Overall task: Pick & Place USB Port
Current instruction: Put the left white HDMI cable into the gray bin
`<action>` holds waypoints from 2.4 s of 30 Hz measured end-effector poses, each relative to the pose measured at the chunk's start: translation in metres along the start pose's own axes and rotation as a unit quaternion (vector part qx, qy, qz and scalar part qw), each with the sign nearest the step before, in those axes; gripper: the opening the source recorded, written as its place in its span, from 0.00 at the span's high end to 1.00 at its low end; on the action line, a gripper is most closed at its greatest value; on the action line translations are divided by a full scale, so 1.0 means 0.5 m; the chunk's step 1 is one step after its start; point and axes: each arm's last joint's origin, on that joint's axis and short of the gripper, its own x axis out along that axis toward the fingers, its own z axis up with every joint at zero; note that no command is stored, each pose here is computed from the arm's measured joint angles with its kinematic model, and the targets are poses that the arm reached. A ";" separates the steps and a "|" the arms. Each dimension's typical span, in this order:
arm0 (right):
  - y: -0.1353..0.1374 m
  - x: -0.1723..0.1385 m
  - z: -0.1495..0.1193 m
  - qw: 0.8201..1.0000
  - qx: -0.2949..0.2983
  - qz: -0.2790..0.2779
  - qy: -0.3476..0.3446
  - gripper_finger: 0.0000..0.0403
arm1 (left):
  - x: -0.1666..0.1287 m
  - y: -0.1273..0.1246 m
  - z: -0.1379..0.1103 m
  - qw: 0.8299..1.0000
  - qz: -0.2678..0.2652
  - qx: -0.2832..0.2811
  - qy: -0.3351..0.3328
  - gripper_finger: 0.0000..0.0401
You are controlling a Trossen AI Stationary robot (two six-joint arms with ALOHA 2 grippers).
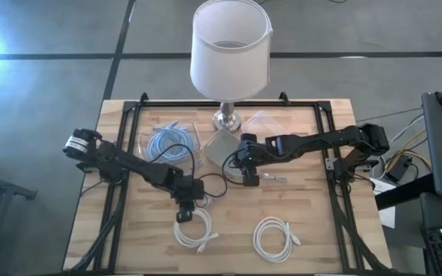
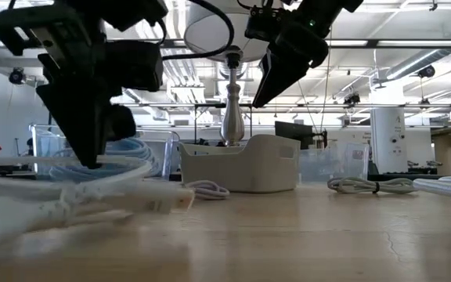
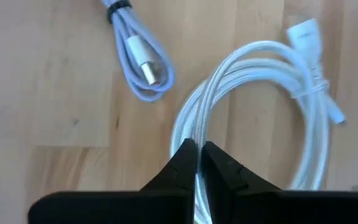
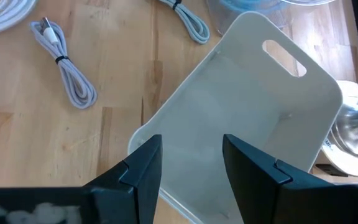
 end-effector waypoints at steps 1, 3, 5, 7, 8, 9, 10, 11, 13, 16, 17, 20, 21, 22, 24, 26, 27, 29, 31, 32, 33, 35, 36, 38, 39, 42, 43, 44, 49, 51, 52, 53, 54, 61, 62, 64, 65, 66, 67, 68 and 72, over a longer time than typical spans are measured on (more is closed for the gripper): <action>0.000 0.000 0.000 1.000 0.000 0.000 0.001 0.59 | -0.006 -0.003 0.003 1.000 0.003 0.001 0.000 0.96; 0.000 0.000 0.000 1.000 0.000 0.000 0.001 0.59 | -0.021 -0.009 0.010 1.000 0.011 0.008 -0.004 0.96; 0.000 0.000 0.000 1.000 0.000 0.000 0.001 0.59 | -0.034 -0.014 0.013 1.000 0.019 0.014 -0.002 0.96; 0.001 0.000 -0.001 1.000 0.005 0.000 0.003 0.59 | -0.049 -0.020 0.017 1.000 0.024 0.015 -0.001 0.96; 0.001 0.000 -0.001 1.000 0.009 0.000 0.003 0.59 | -0.057 -0.024 0.020 1.000 0.024 0.016 -0.003 0.96; 0.001 0.000 -0.001 1.000 0.011 0.000 0.003 0.59 | -0.067 -0.027 0.022 1.000 0.023 0.017 -0.005 0.96; 0.001 0.000 -0.001 1.000 0.011 0.000 0.004 0.59 | -0.076 -0.031 0.025 1.000 0.021 0.021 -0.009 0.96; 0.001 0.000 -0.001 1.000 0.011 0.000 0.004 0.59 | -0.085 -0.036 0.026 0.999 0.019 0.028 -0.013 0.96; 0.001 0.000 -0.002 1.000 0.013 0.000 0.004 0.59 | -0.103 -0.044 0.028 0.999 0.017 0.044 -0.024 0.96; 0.001 0.000 -0.005 1.000 0.027 0.001 0.012 0.59 | -0.138 -0.054 0.035 0.996 0.030 0.057 -0.053 0.96; 0.001 0.000 -0.008 0.999 0.033 0.001 0.020 0.59 | -0.151 -0.056 0.037 0.995 0.039 0.062 -0.063 0.96; 0.003 -0.005 -0.023 0.997 0.046 0.002 0.058 0.59 | -0.183 -0.061 0.037 0.991 0.069 0.075 -0.089 0.96; 0.004 -0.006 -0.027 0.996 0.052 0.003 0.070 0.59 | -0.193 -0.062 0.037 0.989 0.074 0.080 -0.096 0.96; 0.005 -0.008 -0.030 0.995 0.058 0.002 0.077 0.59 | -0.203 -0.064 0.037 0.988 0.076 0.084 -0.104 0.96; 0.009 -0.009 -0.033 0.994 0.068 0.002 0.085 0.59 | -0.223 -0.068 0.038 0.984 0.086 0.094 -0.122 0.96; 0.013 -0.009 -0.033 0.994 0.073 0.004 0.085 0.59 | -0.241 -0.069 0.038 0.978 0.105 0.106 -0.148 0.96; 0.016 -0.010 -0.033 0.994 0.074 0.005 0.084 0.59 | -0.249 -0.069 0.038 0.974 0.120 0.110 -0.161 0.96; 0.024 -0.012 -0.032 0.993 0.077 0.007 0.084 0.59 | -0.262 -0.067 0.038 0.964 0.153 0.117 -0.182 0.95; 0.035 -0.014 -0.033 0.993 0.080 0.010 0.087 0.59 | -0.271 -0.063 0.037 0.952 0.196 0.123 -0.198 0.95; 0.040 -0.016 -0.034 0.993 0.081 0.012 0.089 0.59 | -0.275 -0.061 0.037 0.946 0.216 0.126 -0.205 0.95; 0.046 -0.018 -0.035 0.992 0.080 0.013 0.091 0.59 | -0.277 -0.059 0.038 0.940 0.236 0.128 -0.211 0.95; 0.059 -0.023 -0.036 0.992 0.079 0.017 0.093 0.59 | -0.280 -0.054 0.040 0.927 0.274 0.130 -0.221 0.95; 0.065 -0.025 -0.035 0.993 0.077 0.020 0.092 0.59 | -0.281 -0.052 0.042 0.920 0.294 0.129 -0.226 0.94; 0.078 -0.030 -0.035 0.993 0.070 0.025 0.089 0.59 | -0.281 -0.048 0.049 0.902 0.336 0.120 -0.244 0.94; 0.083 -0.032 -0.035 0.994 0.064 0.028 0.088 0.59 | -0.282 -0.047 0.052 0.892 0.356 0.116 -0.252 0.94; 0.100 -0.040 -0.041 0.995 0.048 0.035 0.085 0.59 | -0.281 -0.043 0.065 0.874 0.388 0.125 -0.266 0.94; 0.104 -0.041 -0.046 0.994 0.047 0.036 0.087 0.59 | -0.281 -0.043 0.070 0.871 0.389 0.129 -0.271 0.94; 0.108 -0.044 -0.051 0.994 0.049 0.038 0.086 0.59 | -0.281 -0.043 0.075 0.868 0.390 0.131 -0.278 0.94; 0.112 -0.056 -0.086 0.992 0.083 0.038 0.087 0.59 | -0.285 -0.037 0.098 0.855 0.396 0.144 -0.303 0.94; 0.108 -0.063 -0.101 0.990 0.106 0.036 0.082 0.59 | -0.285 -0.028 0.107 0.850 0.404 0.142 -0.308 0.94; 0.106 -0.068 -0.107 0.989 0.117 0.036 0.078 0.59 | -0.285 -0.023 0.112 0.847 0.408 0.138 -0.312 0.94; 0.104 -0.073 -0.115 0.989 0.126 0.037 0.072 0.59 | -0.284 -0.017 0.117 0.845 0.412 0.132 -0.314 0.94; 0.103 -0.078 -0.122 0.988 0.133 0.039 0.063 0.59 | -0.282 -0.009 0.123 0.844 0.415 0.126 -0.316 0.94; 0.090 -0.112 -0.162 0.984 0.168 0.055 -0.009 0.59 | -0.247 0.045 0.162 0.836 0.450 0.115 -0.293 0.94; 0.089 -0.116 -0.168 0.984 0.170 0.057 -0.019 0.59 | -0.239 0.054 0.165 0.836 0.455 0.113 -0.285 0.94; 0.087 -0.121 -0.179 0.983 0.172 0.061 -0.033 0.59 | -0.221 0.071 0.172 0.838 0.463 0.110 -0.267 0.94; 0.086 -0.122 -0.185 0.982 0.172 0.062 -0.040 0.59 | -0.213 0.079 0.175 0.839 0.467 0.108 -0.260 0.94; 0.085 -0.123 -0.190 0.982 0.172 0.063 -0.044 0.59 | -0.205 0.086 0.178 0.839 0.470 0.106 -0.253 0.94; 0.085 -0.124 -0.194 0.982 0.173 0.064 -0.048 0.59 | -0.197 0.094 0.181 0.840 0.473 0.104 -0.247 0.94; 0.084 -0.125 -0.198 0.982 0.173 0.064 -0.048 0.59 | -0.189 0.101 0.185 0.840 0.475 0.101 -0.242 0.94; 0.084 -0.126 -0.202 0.981 0.174 0.065 -0.050 0.59 | -0.161 0.126 0.194 0.841 0.483 0.095 -0.223 0.94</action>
